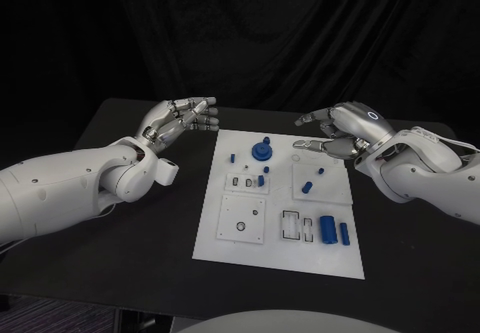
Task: Assemble the parts on the task board
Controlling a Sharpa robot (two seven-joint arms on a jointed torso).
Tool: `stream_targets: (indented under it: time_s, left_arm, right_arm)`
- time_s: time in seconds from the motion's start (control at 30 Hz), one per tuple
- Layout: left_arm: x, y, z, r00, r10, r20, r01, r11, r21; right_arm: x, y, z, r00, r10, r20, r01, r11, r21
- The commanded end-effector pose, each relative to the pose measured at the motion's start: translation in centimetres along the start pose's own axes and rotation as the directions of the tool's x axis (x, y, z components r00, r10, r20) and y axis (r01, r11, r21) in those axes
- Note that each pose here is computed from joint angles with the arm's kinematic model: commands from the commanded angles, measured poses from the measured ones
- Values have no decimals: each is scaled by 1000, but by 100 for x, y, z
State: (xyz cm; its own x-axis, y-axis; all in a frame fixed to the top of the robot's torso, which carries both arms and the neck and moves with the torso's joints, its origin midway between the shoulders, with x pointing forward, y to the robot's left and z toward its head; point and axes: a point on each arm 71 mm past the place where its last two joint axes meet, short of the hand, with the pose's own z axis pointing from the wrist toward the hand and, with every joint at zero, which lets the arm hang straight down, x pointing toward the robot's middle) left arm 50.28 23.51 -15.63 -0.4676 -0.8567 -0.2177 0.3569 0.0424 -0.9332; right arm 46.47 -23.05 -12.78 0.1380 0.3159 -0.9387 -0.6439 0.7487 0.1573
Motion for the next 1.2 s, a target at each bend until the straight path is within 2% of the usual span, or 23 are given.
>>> stream_targets:
  time_s: [0.03,0.2,0.33,0.43,0.5,0.67,0.8,0.93,1.03,1.2]
  left_arm:
    - [75,-55,84,984,131,-120,-124,990,63]
    - [166,-17,193,927,284,-243,-289,957,16]
    - [279,-18,238,855,405,-323,-423,906,17]
    - [436,-58,303,761,520,-388,-549,835,42]
    - [521,-87,355,720,554,-418,-593,804,43]
    - [720,-101,442,654,564,-505,-655,756,-5]
    - [845,-56,488,615,542,-572,-695,716,-69]
    - [970,4,535,579,521,-626,-750,643,-158]
    - [1037,35,555,561,512,-650,-782,586,-213]
    - [1087,76,556,536,494,-684,-817,509,-272]
  right_arm:
    - [-3,-25,-4,1000,3,27,-3,1000,3]
    - [17,-59,-11,1000,2,15,-3,1000,25]
    - [20,-77,-21,1000,2,10,-3,999,40]
    - [14,-104,-45,1000,1,4,-2,998,56]
    - [12,-119,-58,1000,1,-3,-1,998,66]
    - [11,-134,-70,1000,2,-10,-1,997,80]
    - [12,-133,-69,1000,3,-11,-2,996,86]
    - [11,-136,-76,1000,4,-14,-3,996,90]
    - [9,-140,-85,1000,4,-17,-3,996,94]
    - [8,-149,-95,1000,5,-22,-3,995,103]
